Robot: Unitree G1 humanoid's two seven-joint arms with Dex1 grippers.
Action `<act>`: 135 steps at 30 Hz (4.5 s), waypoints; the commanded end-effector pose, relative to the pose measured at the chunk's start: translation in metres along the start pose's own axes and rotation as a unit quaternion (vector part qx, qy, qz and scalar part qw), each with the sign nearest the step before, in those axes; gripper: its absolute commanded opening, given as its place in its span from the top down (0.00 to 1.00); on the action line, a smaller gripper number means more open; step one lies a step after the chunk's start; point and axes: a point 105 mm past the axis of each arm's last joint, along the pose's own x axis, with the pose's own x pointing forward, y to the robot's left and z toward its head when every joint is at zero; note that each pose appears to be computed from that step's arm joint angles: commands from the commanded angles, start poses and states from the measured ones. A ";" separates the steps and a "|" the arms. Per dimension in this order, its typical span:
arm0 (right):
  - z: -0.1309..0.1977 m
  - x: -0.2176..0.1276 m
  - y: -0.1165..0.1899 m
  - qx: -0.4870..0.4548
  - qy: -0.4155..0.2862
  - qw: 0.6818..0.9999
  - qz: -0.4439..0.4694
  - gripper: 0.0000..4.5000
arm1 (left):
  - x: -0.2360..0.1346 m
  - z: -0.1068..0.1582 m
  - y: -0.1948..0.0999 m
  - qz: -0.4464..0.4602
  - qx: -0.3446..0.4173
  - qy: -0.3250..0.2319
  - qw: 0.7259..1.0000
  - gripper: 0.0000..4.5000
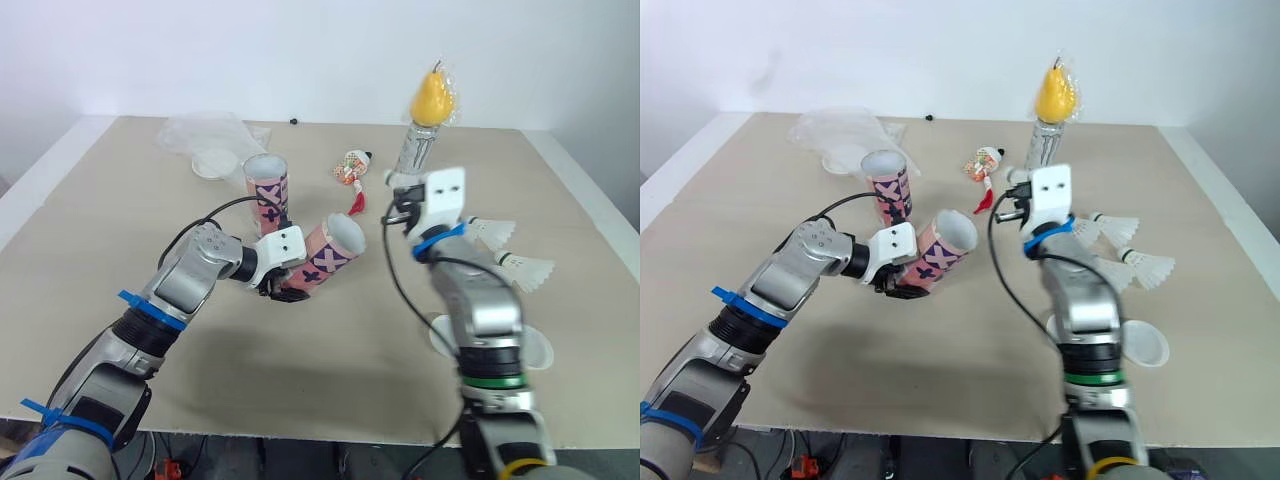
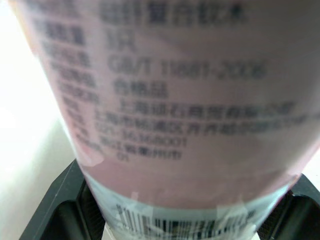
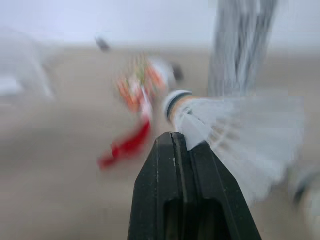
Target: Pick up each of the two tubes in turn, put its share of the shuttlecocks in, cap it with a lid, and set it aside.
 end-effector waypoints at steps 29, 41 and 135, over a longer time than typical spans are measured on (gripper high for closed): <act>0.056 -0.060 0.047 -0.400 -0.091 0.771 0.488 0.99 | -0.003 0.008 0.003 -0.008 0.007 -0.014 1.000 0.26; 0.061 -0.062 0.048 -0.380 -0.098 0.772 0.501 0.34 | -0.002 0.009 0.004 -0.007 0.006 -0.013 1.000 0.26; -0.100 -0.113 -0.062 0.154 0.153 0.967 -0.133 1.00 | 0.011 0.012 -0.020 -0.039 0.009 -0.021 0.999 0.26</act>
